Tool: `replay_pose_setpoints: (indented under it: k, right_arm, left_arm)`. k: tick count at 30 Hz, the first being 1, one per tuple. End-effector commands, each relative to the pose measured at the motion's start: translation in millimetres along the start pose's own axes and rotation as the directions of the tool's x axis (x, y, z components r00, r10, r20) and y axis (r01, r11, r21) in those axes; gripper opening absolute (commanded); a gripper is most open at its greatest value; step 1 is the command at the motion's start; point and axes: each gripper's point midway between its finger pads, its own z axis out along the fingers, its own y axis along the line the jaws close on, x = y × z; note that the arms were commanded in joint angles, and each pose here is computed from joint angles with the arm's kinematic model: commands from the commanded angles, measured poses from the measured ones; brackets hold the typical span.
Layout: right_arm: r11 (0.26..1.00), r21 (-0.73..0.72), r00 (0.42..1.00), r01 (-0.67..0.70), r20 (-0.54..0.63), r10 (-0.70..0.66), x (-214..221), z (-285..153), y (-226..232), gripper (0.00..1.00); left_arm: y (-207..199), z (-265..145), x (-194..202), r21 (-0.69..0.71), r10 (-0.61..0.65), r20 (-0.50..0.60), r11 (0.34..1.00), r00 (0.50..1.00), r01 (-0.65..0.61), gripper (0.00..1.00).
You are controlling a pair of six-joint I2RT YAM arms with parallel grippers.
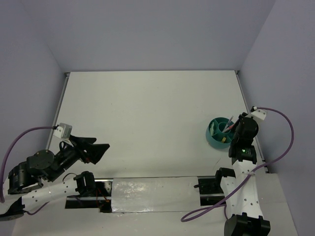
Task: Sort the stationery into containers
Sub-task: Place the stapler in the storage box.
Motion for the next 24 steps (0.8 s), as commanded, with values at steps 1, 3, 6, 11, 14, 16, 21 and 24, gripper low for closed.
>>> replay_pose_setpoints:
  k: [1, 3, 6, 11, 14, 16, 21, 24]
  right_arm:
    - [1.0, -0.016, 1.0, -0.015, 0.017, 0.015, -8, -4, 3, 0.24]
    - [1.0, -0.011, 1.0, -0.021, 0.02, 0.021, -7, -5, 2, 0.26]
    - [1.0, -0.005, 1.0, -0.023, 0.002, 0.023, -3, -4, 2, 0.27]
    - [1.0, 0.003, 0.999, -0.029, -0.035, 0.029, 6, -1, 3, 0.29]
    - [0.999, 0.012, 0.998, -0.034, -0.043, 0.034, 8, -1, 2, 0.29]
    - [0.999, 0.018, 0.998, -0.046, -0.046, 0.046, 10, -2, 1, 0.3]
    - [0.998, 0.006, 0.997, -0.069, -0.022, 0.069, 6, -8, 2, 0.32]
    - [0.997, 0.013, 0.996, -0.081, -0.024, 0.082, 7, -10, 1, 0.33]
  left_arm:
    - [-4, -3, -10, 0.031, -0.009, 0.043, 0.999, 0.999, 0.008, 0.99]
    - [-4, -4, -11, 0.031, -0.011, 0.046, 0.999, 0.999, 0.009, 0.99]
    - [-3, -5, -12, 0.034, -0.015, 0.052, 0.999, 0.999, 0.013, 0.99]
    - [-2, -7, -14, 0.032, -0.019, 0.061, 0.999, 0.998, 0.017, 0.99]
    - [-1, -7, -15, 0.029, -0.02, 0.064, 0.999, 0.998, 0.018, 0.99]
    - [-1, -7, -16, 0.031, -0.02, 0.066, 0.999, 0.998, 0.018, 0.99]
    - [-1, -7, -16, 0.032, -0.018, 0.068, 0.999, 0.997, 0.015, 0.99]
    - [-1, -8, -17, 0.033, -0.019, 0.072, 0.999, 0.997, 0.016, 0.99]
